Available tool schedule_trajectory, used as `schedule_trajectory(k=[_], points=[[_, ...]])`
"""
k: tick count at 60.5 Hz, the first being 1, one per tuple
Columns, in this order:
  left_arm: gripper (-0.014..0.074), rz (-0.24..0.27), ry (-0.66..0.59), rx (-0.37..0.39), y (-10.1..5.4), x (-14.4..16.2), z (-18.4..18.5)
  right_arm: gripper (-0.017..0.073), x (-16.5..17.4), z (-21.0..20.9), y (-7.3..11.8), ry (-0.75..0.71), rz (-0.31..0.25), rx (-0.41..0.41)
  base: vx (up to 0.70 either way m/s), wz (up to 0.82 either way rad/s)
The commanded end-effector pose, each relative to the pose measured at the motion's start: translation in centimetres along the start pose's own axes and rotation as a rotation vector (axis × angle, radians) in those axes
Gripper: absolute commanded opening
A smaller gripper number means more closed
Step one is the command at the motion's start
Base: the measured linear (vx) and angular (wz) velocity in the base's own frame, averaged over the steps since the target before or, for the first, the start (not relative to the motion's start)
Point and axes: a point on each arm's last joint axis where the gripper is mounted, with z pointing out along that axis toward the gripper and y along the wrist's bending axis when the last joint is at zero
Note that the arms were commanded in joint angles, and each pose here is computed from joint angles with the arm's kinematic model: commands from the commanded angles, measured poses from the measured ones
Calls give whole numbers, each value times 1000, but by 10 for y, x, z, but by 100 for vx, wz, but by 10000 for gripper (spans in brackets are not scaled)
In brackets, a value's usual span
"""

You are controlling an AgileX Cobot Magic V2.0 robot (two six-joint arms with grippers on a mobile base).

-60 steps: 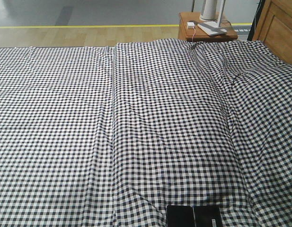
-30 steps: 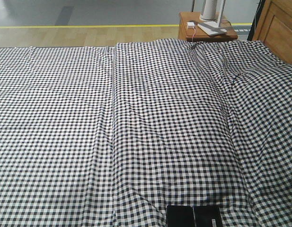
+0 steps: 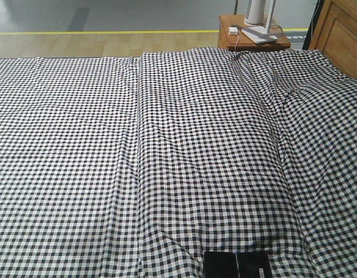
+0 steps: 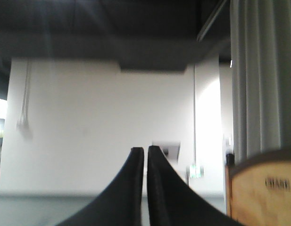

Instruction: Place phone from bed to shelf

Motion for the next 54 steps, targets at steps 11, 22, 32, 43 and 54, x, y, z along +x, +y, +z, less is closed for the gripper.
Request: schedule_trajectory(k=[11,22,32,43,54], points=[[1,-9,-109,-4,1,-16,-3,11,-16,76,0,333,-18,-8,0,0],[1,-9,-109,-4,1,-16,-3,70,18,116,0,562,-18,-16,0,0],[1,-9,-109,-4,1,-16,-3,216,65,137,1,777,-18,-22,0,0],[1,-9,-109,-4,1,-16,-3,495,102,149,2,928,-16,-26,0,0],[1,-9,-109,-4,1,-16,-3,704,119,152,2,1001,-15,-28,0,0]])
